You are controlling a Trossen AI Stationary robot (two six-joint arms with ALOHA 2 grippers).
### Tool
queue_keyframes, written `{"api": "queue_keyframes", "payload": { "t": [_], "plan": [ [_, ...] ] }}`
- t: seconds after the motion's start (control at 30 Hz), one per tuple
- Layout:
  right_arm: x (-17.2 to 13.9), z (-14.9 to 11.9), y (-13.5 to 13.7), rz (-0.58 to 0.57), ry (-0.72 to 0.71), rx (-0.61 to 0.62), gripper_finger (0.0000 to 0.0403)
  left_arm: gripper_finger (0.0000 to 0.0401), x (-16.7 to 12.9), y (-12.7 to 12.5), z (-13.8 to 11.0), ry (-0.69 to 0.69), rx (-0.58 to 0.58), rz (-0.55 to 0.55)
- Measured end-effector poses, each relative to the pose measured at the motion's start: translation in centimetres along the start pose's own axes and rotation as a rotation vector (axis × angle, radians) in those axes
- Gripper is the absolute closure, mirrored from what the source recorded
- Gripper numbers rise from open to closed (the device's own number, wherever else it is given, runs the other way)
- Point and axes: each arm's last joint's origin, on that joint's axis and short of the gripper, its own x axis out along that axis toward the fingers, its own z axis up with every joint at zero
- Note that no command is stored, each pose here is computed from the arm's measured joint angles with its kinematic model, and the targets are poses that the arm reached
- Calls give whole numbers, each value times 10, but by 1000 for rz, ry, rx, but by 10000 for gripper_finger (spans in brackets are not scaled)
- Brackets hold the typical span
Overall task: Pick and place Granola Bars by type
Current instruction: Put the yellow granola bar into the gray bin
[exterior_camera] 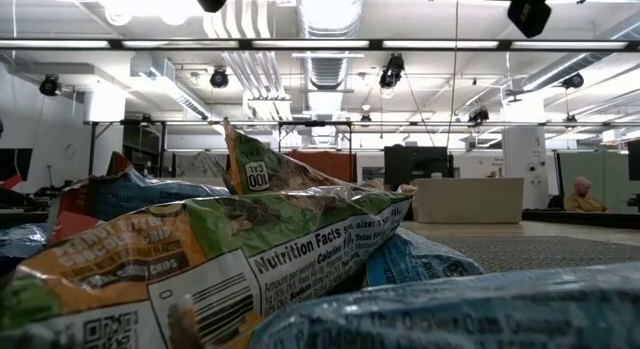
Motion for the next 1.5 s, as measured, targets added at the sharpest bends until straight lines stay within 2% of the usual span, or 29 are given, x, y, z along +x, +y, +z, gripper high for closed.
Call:
{"api": "queue_keyframes", "payload": {
  "t": [0.47, 0.93, 1.13, 1.5],
  "plan": [
    [38, 17, 8, 40, -87, 5, 394, 401, -17, -2, 0, 24, 36, 0],
    [67, 23, 15, 140, -61, 1, 394, 401, -33, -5, 4, 8, 46, -22],
    [72, 28, 20, 212, -30, -19, 394, 401, -33, -5, 4, 9, 19, -21],
    [69, 27, 34, 275, -23, -72, 394, 401, -32, -5, 4, 10, -33, -20]
  ]
}}
